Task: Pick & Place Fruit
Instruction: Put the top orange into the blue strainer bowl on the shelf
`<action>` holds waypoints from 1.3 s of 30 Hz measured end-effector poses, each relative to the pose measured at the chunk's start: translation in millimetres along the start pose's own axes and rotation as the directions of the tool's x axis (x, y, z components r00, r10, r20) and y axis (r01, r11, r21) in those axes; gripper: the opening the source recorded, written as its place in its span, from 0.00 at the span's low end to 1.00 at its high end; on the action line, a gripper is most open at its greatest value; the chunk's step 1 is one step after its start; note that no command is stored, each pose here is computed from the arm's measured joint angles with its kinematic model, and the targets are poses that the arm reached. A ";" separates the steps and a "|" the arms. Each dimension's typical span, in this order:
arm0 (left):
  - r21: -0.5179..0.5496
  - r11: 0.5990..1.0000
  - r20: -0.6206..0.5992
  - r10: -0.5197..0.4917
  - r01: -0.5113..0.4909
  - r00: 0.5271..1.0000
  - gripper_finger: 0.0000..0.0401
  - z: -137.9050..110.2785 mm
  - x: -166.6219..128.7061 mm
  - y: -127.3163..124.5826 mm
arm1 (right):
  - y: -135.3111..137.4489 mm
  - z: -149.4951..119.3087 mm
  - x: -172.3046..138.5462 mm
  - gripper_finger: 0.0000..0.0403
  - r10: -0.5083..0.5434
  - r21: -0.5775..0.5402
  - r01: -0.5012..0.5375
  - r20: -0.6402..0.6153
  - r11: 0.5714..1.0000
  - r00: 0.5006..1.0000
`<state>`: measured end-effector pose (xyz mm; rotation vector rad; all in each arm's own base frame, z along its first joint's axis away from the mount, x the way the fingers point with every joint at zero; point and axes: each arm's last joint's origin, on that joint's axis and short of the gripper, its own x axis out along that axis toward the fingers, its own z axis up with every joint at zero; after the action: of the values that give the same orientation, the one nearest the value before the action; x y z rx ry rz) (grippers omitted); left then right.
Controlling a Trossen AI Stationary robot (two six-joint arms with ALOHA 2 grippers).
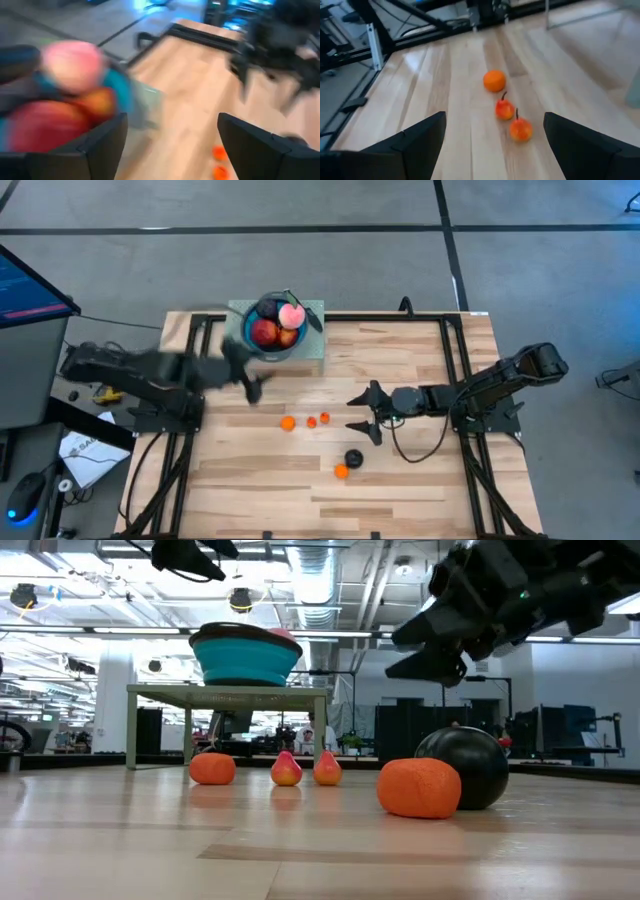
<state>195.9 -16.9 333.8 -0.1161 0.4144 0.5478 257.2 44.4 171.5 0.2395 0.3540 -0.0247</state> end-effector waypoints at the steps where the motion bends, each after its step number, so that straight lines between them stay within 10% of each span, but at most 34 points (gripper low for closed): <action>1: 0.026 0.999 0.011 -0.033 0.033 0.999 0.75 -12.5 1.6 -12.0 | 4.4 -0.1 -0.8 0.82 -0.007 -0.014 0.007 0.016 1.000 1.000; 8: 0.190 0.966 -0.009 -0.177 0.175 0.984 0.72 -102.9 1.0 -74.1 | 30.8 -4.9 -7.8 0.81 -0.046 -0.049 0.050 0.080 0.998 0.996; 17: 0.270 0.958 -0.125 -0.060 0.093 0.990 0.71 -177.1 29.5 -92.0 | 38.8 -6.8 -10.5 0.81 -0.041 -0.053 0.046 0.093 0.998 0.995; 39: 0.204 0.979 -0.226 0.024 0.023 0.974 0.78 -209.4 99.9 -90.6 | 38.2 -5.1 -10.3 0.81 -0.041 -0.046 0.046 0.106 0.998 0.993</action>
<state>247.4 -91.0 101.7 0.0205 0.6922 0.4902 248.3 82.6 179.1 0.1818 0.2546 -0.0719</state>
